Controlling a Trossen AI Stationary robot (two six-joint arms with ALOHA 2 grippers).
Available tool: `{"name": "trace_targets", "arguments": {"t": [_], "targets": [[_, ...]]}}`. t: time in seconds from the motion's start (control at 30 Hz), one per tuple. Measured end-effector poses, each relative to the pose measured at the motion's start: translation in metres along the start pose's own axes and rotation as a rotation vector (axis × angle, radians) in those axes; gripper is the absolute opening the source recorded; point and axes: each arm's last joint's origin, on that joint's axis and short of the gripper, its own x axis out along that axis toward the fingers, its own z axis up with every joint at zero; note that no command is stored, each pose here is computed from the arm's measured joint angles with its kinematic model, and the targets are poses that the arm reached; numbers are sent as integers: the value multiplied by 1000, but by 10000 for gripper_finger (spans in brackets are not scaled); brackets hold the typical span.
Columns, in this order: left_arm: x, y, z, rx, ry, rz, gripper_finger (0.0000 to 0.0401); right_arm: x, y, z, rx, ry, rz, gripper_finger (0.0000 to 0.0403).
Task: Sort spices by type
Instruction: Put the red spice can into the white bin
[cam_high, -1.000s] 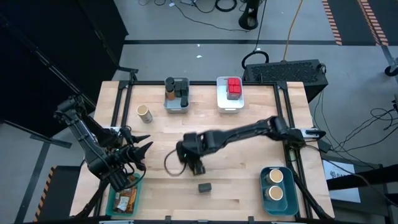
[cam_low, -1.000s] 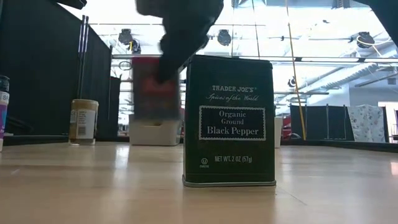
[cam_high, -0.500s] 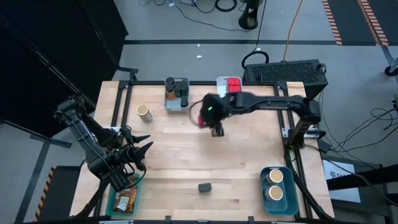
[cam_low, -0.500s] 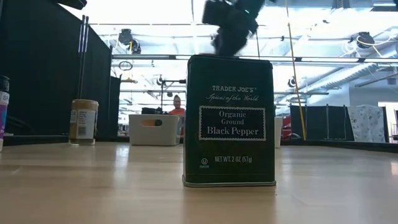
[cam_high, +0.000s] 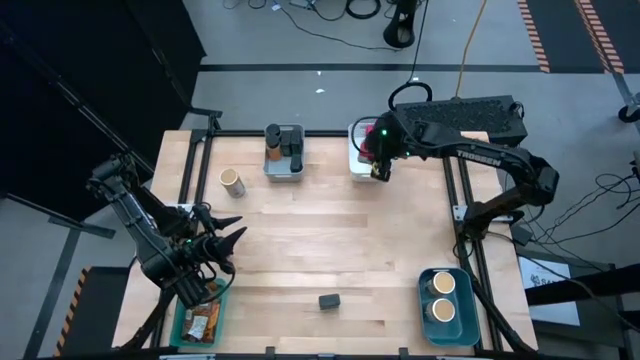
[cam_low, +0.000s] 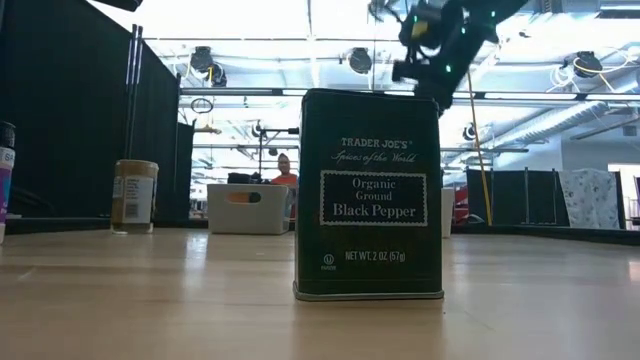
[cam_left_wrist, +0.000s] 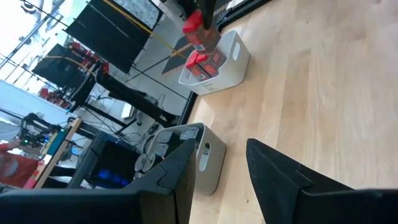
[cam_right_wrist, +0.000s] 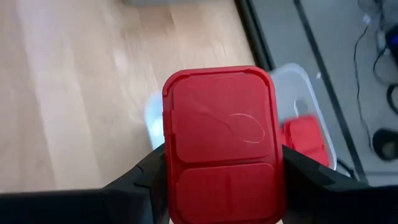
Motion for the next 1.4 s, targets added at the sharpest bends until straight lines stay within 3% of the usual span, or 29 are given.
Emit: {"name": "trace_targets", "arguments": {"t": [0.23,0.57,1.4], "targets": [[0,0,0,-1,-1,1,144,20,-16,-15,19,67,12,191],[0,0,0,0,-1,0,144,39,-21,-18,-59,113,20,191],[0,0,0,1,5,-4,144,41,-22,-18,-50,112,19,191]]}}
